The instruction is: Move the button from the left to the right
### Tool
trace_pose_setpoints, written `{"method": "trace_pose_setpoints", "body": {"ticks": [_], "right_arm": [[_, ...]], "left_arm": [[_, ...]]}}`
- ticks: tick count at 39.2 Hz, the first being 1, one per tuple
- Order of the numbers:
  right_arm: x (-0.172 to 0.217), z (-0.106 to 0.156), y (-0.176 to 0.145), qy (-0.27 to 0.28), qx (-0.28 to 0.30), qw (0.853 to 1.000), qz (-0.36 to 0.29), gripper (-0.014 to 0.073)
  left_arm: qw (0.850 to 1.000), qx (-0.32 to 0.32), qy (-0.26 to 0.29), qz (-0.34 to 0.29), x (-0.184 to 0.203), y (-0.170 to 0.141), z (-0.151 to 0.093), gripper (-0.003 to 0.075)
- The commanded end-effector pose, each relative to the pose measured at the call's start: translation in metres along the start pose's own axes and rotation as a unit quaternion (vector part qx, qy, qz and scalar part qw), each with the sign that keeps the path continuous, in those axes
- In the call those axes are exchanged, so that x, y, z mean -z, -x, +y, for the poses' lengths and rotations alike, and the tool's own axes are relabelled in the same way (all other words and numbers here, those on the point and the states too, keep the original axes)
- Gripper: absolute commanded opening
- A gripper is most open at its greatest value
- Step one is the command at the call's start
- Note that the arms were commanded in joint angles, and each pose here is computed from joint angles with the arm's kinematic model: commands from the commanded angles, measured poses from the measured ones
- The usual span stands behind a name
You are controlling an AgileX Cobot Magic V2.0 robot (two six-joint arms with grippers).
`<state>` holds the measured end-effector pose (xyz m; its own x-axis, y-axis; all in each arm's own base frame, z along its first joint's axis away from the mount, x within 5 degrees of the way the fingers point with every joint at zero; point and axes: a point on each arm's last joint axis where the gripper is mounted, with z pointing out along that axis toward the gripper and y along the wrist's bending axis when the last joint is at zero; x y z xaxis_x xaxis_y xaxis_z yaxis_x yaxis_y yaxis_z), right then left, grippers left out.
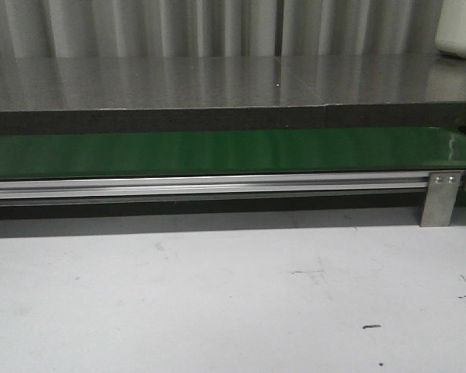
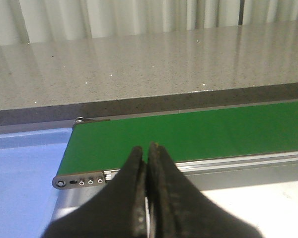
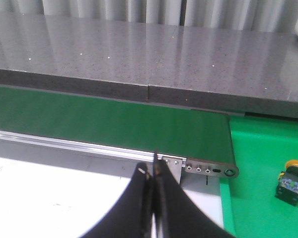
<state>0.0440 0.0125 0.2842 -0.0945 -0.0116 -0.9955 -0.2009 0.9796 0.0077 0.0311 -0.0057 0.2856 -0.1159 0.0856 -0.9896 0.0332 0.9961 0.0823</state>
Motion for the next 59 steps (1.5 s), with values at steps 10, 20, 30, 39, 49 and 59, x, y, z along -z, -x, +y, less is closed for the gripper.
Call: {"method": "trace_pose_setpoints", "body": {"ticks": [10,20,30,39,49,59], "right_arm": [[0.002,-0.001,0.014,-0.006,0.003,0.999,-0.046,-0.0068],[0.002,-0.001,0.014,-0.005,0.003,0.999,-0.045,-0.0068],[0.002,-0.001,0.014,-0.005,0.003,0.999,-0.044,-0.0068],[0.002,-0.001,0.014,-0.005,0.003,0.999,-0.044,-0.0068],[0.002,-0.001,0.014,-0.005,0.003,0.999,-0.044,-0.0068],[0.002,-0.001,0.014,-0.005,0.003,0.999,-0.044,-0.0068]], "left_arm": [[0.999,0.011,0.003,-0.043,0.002,0.013,0.001,-0.0021],[0.995,0.091,0.022,-0.034,0.000,0.007,0.007,-0.0021],[0.995,0.086,-0.011,-0.048,-0.014,-0.021,0.003,-0.0021],[0.997,0.058,-0.009,-0.059,-0.020,-0.046,0.000,-0.0021],[0.994,0.059,-0.009,-0.095,-0.033,-0.075,-0.003,-0.0021],[0.995,0.062,-0.010,-0.074,-0.035,-0.084,-0.003,-0.0021]]}}
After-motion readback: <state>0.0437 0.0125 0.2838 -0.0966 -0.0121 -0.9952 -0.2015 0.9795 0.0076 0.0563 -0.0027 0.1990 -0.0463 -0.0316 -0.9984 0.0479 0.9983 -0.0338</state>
